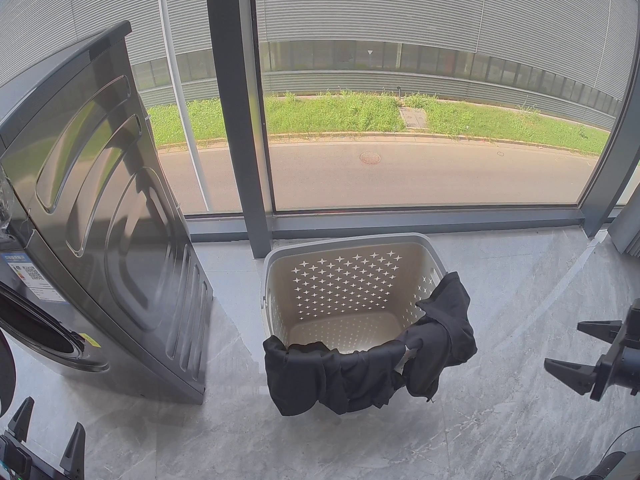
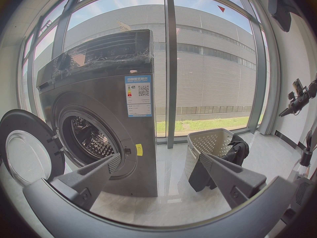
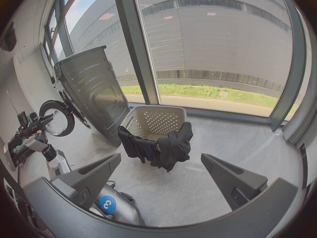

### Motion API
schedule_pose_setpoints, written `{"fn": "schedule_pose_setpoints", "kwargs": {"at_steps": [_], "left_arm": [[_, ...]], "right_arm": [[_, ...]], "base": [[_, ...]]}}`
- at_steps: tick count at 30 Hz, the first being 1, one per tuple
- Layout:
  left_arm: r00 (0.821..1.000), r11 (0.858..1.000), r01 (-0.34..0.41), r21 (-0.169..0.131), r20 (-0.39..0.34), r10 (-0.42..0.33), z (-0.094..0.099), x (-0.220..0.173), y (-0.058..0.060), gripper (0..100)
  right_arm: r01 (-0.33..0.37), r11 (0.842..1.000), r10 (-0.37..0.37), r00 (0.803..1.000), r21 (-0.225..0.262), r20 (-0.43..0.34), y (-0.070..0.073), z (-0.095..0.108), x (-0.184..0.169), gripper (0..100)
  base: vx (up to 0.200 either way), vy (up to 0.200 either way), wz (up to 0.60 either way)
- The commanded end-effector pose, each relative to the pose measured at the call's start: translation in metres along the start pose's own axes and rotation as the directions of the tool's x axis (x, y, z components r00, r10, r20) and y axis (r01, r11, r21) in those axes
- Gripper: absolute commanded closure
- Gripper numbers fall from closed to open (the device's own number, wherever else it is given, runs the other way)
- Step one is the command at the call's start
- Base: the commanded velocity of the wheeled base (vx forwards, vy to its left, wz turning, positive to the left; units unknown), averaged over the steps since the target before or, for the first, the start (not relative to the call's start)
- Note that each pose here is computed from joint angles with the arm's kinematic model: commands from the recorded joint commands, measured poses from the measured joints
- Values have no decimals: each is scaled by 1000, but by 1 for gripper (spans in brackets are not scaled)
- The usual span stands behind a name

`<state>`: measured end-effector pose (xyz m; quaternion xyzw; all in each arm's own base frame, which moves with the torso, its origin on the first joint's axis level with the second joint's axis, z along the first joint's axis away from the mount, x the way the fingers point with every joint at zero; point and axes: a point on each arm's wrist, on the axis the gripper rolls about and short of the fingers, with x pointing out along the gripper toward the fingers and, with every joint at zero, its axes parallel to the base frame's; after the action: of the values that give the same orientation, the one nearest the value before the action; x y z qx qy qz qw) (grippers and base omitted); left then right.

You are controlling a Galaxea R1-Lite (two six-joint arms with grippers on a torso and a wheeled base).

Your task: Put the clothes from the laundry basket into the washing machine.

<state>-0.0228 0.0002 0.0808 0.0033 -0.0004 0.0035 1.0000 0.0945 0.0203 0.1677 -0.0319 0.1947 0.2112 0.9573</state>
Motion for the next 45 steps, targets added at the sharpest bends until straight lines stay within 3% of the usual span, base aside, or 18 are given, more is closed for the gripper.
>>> {"fn": "schedule_pose_setpoints", "kwargs": {"at_steps": [1,8,16,21,38,42,45], "left_arm": [[1000,1000,1,0,1,-1,-5,0,0,0],[1000,1000,1,1,1,-1,-5,0,0,0],[1000,1000,-1,0,1,1,-5,0,0,0],[1000,1000,-1,0,1,1,-5,0,0,0],[1000,1000,1,-2,1,-1,-5,0,0,0],[1000,1000,1,0,2,-1,-4,0,0,0],[1000,1000,-1,1,1,1,-5,0,0,0]], "right_arm": [[-56,998,61,987,38,-146,-6,-7,36,0],[-125,990,135,969,60,-207,-4,-8,67,0],[-178,983,183,958,44,-219,0,-9,104,0],[-182,980,197,951,84,-238,3,-8,123,0],[-124,992,128,942,33,-311,11,-19,192,0],[-86,996,73,940,-25,-332,9,-27,210,0],[-76,996,58,939,-40,-338,9,-29,224,0]], "base": [[0,0,0],[0,0,0],[0,0,0],[0,0,0],[0,0,0],[0,0,0],[0,0,0]]}}
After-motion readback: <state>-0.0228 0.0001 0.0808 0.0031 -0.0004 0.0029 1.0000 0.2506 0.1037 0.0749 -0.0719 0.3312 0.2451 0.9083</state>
